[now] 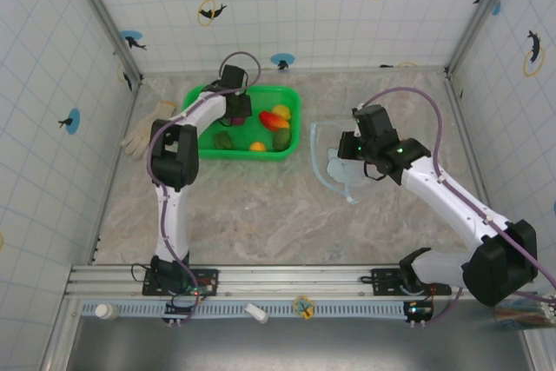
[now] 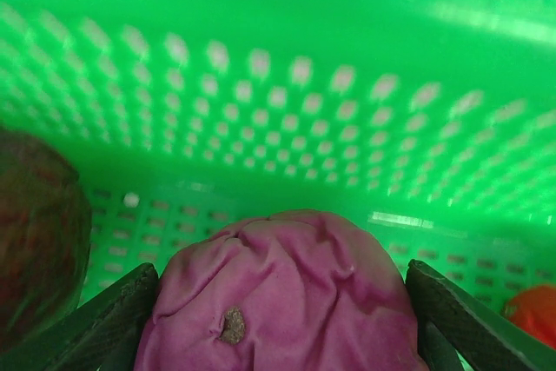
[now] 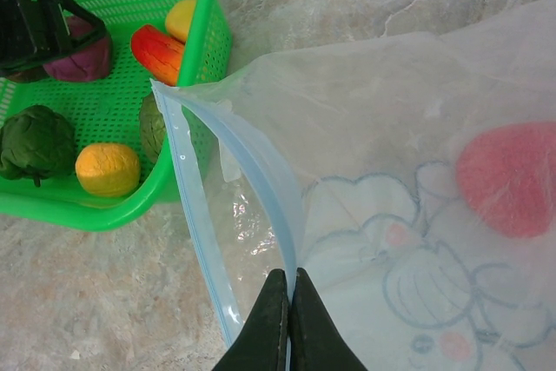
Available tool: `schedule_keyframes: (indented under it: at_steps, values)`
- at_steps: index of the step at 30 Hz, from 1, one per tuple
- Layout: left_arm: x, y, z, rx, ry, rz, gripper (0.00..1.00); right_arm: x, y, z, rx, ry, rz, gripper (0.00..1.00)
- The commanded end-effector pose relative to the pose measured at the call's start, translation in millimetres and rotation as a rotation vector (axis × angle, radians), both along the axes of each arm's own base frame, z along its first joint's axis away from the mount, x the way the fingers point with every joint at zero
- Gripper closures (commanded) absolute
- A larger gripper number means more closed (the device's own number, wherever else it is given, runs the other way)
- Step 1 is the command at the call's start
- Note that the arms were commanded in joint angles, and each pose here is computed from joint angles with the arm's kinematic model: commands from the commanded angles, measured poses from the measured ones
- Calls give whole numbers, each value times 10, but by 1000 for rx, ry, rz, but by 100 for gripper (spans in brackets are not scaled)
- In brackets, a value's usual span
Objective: Place the food in the zip-top bag and seal the zipper
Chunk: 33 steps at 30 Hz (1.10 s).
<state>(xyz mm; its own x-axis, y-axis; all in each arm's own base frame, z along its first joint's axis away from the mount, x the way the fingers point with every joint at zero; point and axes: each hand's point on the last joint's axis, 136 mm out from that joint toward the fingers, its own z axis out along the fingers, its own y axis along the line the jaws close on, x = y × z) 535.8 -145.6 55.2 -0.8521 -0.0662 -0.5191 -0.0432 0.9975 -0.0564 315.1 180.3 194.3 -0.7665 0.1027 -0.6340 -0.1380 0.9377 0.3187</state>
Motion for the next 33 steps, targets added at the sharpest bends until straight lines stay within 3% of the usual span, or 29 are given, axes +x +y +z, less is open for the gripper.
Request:
schedule_keyframes:
  at_steps: [1, 10, 15, 20, 26, 33]
  values:
    - [-120, -34, 459, -66, -58, -18, 49, -7, -27, 72, 18, -29, -9, 100]
    - [-781, -445, 1458, -418, -206, -153, 48, -14, -18, 230, 81, -46, -42, 100]
    - [-1447, -1087, 1843, -539, -227, -359, 48, 10, 41, 270, 171, -24, -86, 100]
    - [-2054, -1632, 1957, -690, -213, -509, 48, 18, 118, 390, 283, -3, -126, 100]
    - [-2261, -2040, 1921, -783, -180, -575, 48, -32, 235, 597, 390, -3, -123, 100]
    - [-2524, -2520, 1511, -822, -73, -643, 49, -74, 242, 621, 391, -3, -129, 100]
